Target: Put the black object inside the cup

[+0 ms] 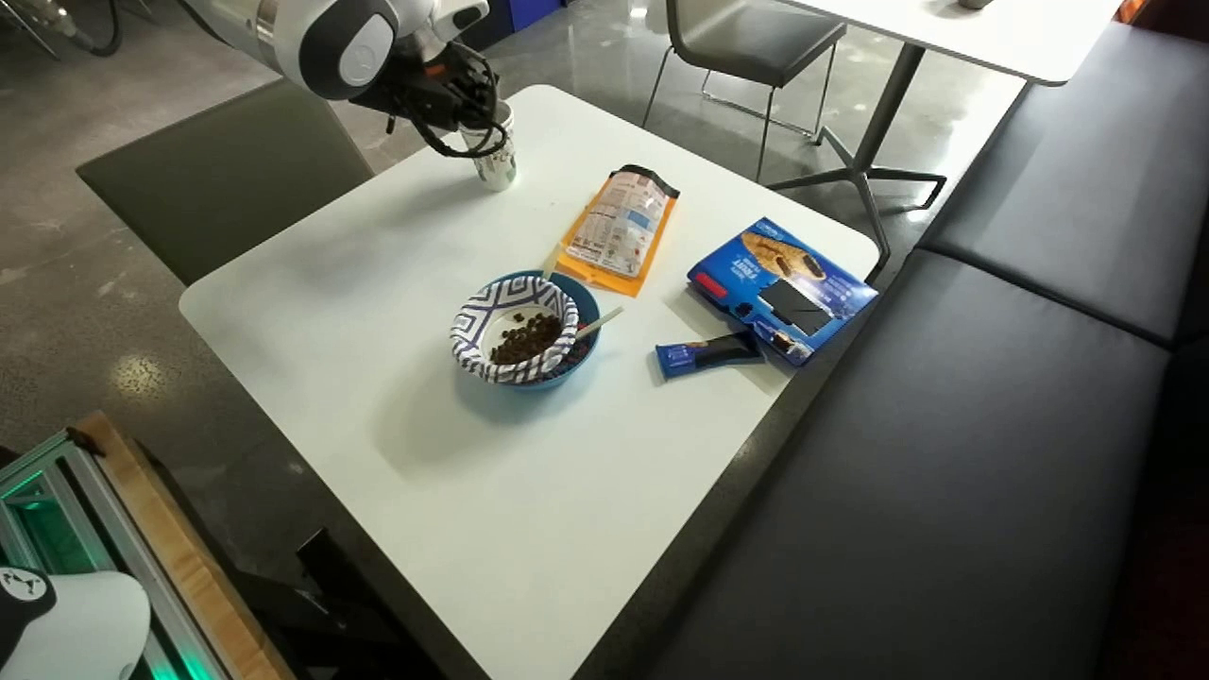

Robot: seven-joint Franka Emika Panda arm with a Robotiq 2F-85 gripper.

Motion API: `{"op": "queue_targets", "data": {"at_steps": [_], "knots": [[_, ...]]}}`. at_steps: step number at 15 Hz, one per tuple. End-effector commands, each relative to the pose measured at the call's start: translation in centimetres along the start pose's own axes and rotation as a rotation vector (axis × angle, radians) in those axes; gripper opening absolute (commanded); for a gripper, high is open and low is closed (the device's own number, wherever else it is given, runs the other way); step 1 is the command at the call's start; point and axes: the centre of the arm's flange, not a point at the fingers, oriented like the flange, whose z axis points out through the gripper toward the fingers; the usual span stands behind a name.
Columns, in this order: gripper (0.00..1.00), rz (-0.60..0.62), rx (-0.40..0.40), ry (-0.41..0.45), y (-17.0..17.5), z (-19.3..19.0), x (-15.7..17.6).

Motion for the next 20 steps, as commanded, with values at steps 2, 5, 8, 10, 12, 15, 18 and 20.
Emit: {"op": "queue_targets", "data": {"at_steps": [2,5,8,10,12,15,18,20], "knots": [[0.86,0.012,-0.028,0.013,0.4,-0.8,0.4],[1.0,0.012,-0.051,0.034,2.1,-3.7,0.9],[1.0,0.022,-0.032,-0.076,4.9,-7.7,0.1],[1.0,0.016,-0.009,-0.182,7.1,-10.5,-1.2],[0.99,0.019,0.027,-0.238,9.1,-13.1,-2.9],[1.0,0.037,0.033,-0.299,11.9,-16.2,-6.0],[1.0,0.047,0.018,-0.273,12.9,-15.4,-4.5],[1.0,0.046,0.015,-0.27,13.0,-15.5,-4.3]]}}
